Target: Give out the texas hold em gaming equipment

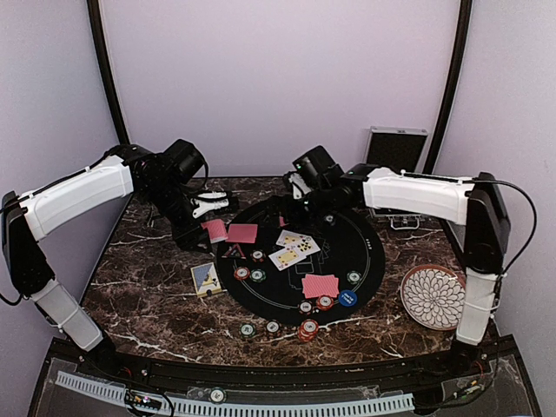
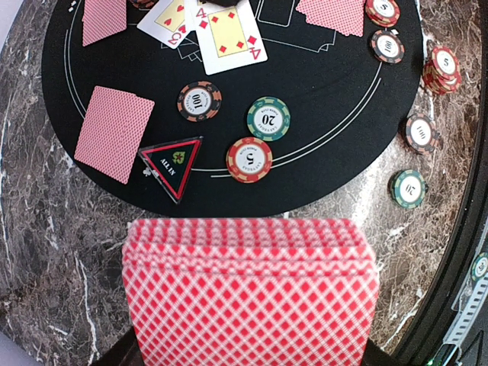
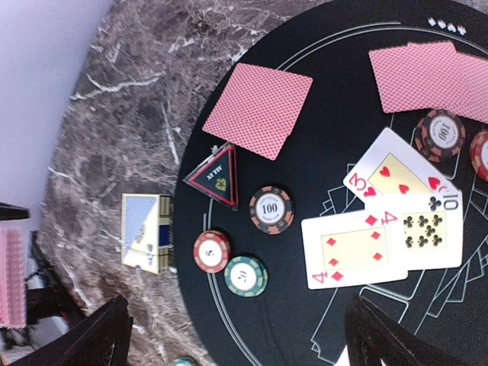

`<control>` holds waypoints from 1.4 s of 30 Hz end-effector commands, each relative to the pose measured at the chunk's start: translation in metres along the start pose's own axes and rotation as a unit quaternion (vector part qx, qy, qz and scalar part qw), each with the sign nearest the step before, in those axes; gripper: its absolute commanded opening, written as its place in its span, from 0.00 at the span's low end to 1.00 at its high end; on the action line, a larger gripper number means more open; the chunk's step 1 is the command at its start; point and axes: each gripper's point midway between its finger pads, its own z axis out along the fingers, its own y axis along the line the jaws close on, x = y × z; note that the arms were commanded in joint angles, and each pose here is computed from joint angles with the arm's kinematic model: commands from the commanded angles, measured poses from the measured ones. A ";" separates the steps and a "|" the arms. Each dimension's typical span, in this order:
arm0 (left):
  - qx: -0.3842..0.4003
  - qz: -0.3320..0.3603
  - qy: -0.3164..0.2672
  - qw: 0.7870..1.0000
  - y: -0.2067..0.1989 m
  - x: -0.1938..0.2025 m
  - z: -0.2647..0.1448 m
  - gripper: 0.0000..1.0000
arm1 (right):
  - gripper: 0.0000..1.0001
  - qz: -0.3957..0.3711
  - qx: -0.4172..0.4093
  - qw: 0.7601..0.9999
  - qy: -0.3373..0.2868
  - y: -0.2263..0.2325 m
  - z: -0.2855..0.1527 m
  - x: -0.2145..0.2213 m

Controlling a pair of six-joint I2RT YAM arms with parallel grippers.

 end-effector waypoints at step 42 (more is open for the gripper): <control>-0.002 -0.015 -0.041 0.999 0.003 -0.017 -0.014 0.00 | 0.87 0.119 -0.421 0.895 0.089 0.128 -0.002 0.029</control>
